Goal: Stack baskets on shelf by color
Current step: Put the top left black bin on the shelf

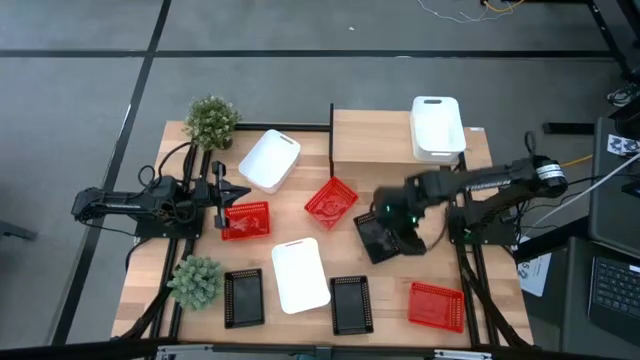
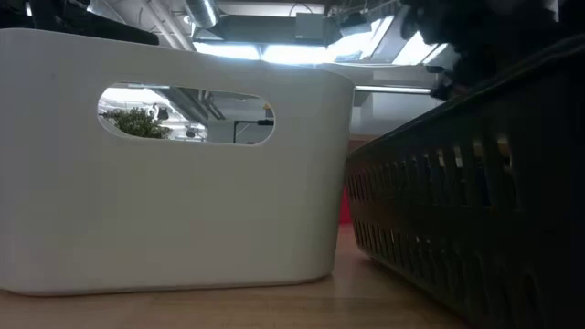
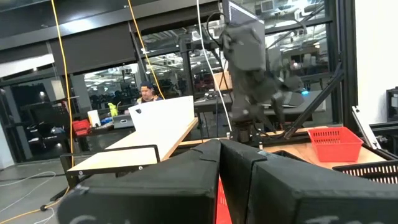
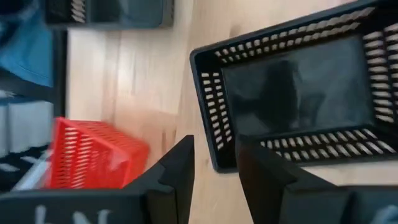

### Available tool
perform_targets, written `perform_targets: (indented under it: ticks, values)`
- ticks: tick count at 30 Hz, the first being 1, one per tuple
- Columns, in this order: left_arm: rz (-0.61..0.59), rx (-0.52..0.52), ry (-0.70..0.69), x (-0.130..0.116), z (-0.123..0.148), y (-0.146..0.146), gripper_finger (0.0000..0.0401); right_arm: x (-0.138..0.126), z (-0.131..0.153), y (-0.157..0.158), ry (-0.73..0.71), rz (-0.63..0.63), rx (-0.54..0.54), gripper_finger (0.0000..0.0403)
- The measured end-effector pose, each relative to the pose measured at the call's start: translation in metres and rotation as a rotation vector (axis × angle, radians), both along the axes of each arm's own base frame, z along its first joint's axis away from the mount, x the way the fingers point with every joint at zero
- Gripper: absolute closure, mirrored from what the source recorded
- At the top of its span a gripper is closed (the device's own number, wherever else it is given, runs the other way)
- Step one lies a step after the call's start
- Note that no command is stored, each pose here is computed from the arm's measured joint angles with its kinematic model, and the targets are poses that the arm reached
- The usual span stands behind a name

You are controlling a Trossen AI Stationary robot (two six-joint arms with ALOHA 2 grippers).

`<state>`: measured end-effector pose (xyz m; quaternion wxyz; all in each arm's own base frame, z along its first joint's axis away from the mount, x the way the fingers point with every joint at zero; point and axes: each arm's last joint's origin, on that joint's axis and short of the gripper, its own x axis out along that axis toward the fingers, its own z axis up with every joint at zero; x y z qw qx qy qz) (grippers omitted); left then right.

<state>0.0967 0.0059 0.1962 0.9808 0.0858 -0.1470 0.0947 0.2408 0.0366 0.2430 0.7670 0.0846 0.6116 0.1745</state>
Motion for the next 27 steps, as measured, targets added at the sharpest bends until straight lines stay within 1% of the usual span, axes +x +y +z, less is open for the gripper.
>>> perform_targets:
  ticks: [2, 7, 10, 17, 24, 27]
  values:
    - [0.0, 0.0, 0.0, 0.0, 0.0, 0.0, 0.0401, -0.001, -0.015, 0.01, -0.021, 0.01, -0.025, 0.0287]
    - [0.0, 0.0, 0.0, 0.0, 0.0, 0.0, 0.0401, -0.005, -0.04, 0.028, -0.064, 0.011, -0.014, 0.0287]
    - [0.0, 0.0, 0.0, 0.0, 0.0, 0.0, 0.0401, -0.009, -0.051, 0.032, -0.076, -0.023, -0.053, 0.0287]
    - [0.0, 0.0, 0.003, 0.0, 0.0, 0.0, 0.0401, -0.018, -0.077, 0.038, -0.11, 0.006, -0.056, 0.0287]
    - [0.0, 0.0, 0.003, 0.0, 0.0, 0.0, 0.0401, -0.027, -0.095, 0.033, -0.12, -0.03, -0.181, 0.0287]
    - [0.0, 0.0, 0.003, 0.0, 0.0, 0.0, 0.0401, -0.031, -0.1, 0.031, -0.104, -0.033, -0.208, 0.0287]
